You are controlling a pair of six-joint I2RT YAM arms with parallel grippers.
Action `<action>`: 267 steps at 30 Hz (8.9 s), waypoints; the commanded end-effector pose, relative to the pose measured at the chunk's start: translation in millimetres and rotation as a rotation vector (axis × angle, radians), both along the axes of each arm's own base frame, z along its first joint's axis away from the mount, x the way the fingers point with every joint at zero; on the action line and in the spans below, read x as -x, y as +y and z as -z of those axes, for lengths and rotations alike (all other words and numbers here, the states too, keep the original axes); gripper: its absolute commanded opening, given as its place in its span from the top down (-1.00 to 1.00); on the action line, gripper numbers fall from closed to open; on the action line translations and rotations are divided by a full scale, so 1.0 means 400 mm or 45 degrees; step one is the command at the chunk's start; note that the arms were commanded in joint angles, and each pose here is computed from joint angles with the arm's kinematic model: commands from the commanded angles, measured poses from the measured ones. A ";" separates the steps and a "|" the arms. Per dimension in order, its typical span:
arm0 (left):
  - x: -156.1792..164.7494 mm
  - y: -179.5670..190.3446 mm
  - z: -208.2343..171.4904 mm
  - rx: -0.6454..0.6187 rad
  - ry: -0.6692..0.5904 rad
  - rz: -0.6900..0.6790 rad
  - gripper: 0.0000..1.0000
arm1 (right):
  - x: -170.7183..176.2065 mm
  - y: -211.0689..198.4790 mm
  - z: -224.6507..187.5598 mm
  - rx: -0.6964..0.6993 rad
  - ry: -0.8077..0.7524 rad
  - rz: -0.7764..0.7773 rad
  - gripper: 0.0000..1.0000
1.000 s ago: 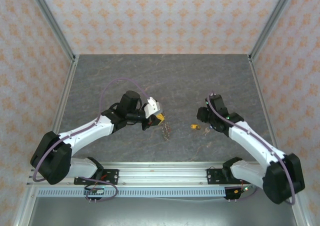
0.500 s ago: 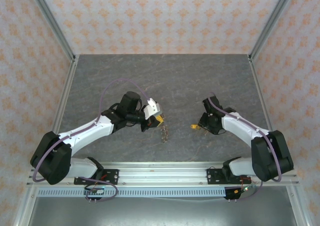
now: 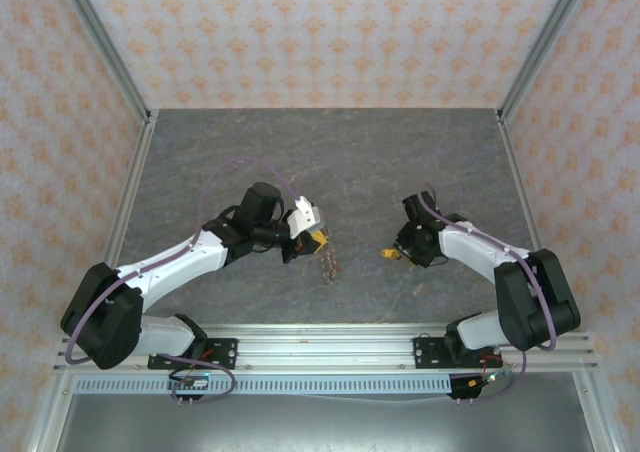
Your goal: Put the keys on the keyring
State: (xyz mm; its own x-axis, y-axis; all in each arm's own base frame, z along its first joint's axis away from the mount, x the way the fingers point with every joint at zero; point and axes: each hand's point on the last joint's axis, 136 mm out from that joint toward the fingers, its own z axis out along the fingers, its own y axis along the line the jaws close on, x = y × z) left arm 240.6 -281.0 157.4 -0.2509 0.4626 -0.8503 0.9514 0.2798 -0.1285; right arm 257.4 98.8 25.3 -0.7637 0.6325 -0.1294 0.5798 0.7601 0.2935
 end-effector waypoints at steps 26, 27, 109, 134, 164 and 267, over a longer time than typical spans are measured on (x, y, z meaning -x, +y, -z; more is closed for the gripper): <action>-0.002 -0.007 -0.046 0.011 -0.050 0.025 1.00 | 0.002 0.018 0.002 0.016 0.074 -0.050 0.73; -0.003 -0.007 -0.046 0.011 -0.050 0.024 1.00 | 0.002 0.016 0.001 0.024 0.073 -0.054 0.73; 0.001 -0.012 -0.028 -0.010 -0.009 0.054 1.00 | -0.010 0.007 -0.011 0.090 0.055 -0.119 0.78; 0.001 -0.015 -0.024 -0.014 0.003 0.064 1.00 | -0.004 0.001 -0.015 0.102 0.052 -0.121 0.73; 0.002 -0.014 -0.021 -0.021 0.006 0.068 1.00 | -0.010 0.014 -0.033 0.070 0.032 -0.139 0.97; 0.013 -0.022 -0.053 0.053 -0.037 0.092 1.00 | 0.065 0.482 -0.447 -0.112 -1.544 -1.865 1.00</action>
State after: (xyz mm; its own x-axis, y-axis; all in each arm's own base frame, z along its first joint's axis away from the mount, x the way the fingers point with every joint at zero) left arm 239.7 -285.3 160.0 -0.2403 0.4701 -0.8493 0.9599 0.2450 -0.1360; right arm 218.2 286.7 180.9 -0.2307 -0.3439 -0.9103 -0.9362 0.3335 0.1112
